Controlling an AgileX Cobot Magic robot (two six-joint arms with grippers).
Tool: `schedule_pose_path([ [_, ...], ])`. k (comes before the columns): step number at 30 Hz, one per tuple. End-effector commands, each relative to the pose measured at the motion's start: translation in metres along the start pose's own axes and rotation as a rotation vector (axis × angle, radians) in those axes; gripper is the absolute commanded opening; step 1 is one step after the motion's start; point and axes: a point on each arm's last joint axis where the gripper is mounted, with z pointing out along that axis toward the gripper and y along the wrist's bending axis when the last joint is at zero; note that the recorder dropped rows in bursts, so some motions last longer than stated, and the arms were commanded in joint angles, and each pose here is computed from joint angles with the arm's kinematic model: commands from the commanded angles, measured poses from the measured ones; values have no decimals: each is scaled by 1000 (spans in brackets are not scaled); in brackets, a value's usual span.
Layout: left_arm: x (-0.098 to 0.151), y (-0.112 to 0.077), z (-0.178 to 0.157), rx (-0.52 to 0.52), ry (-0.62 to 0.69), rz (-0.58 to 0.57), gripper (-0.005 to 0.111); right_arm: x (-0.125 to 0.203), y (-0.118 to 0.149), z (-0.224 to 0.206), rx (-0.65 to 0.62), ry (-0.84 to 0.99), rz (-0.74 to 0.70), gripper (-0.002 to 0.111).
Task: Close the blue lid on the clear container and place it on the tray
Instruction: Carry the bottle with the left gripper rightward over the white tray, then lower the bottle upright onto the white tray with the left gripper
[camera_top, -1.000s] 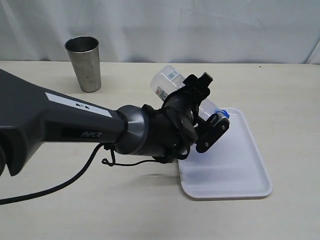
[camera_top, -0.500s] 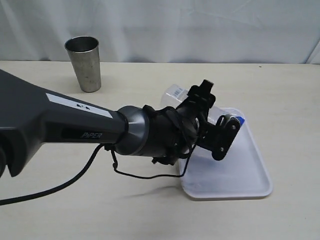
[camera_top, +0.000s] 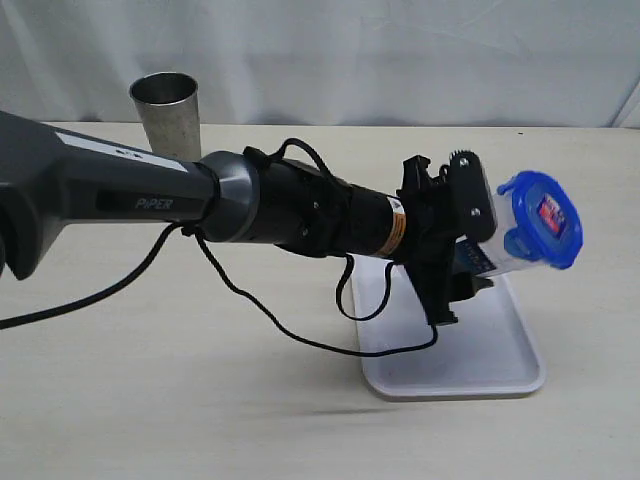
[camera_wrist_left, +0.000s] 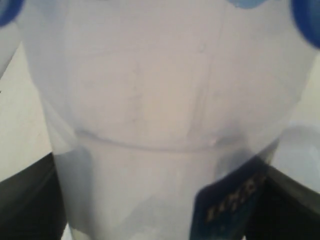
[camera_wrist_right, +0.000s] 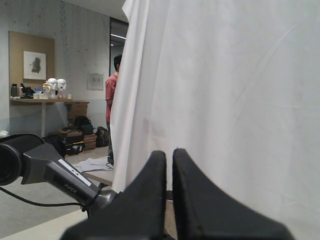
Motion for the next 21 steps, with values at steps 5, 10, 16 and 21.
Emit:
schedule_pose_path([
  [5,1,21,-1,59,-484,-462,0,2,0,0,6,14,-7,5],
  [10,20,16,11,39,-558,-442,0,2,0,0,7,14,-10,5],
  [16,46,3,28,41,-531,-456,0,4,0,0,4,31,-11,5],
  [21,60,-4,36,52,-498,-471,0,4,0,0,6,31,-19,5],
])
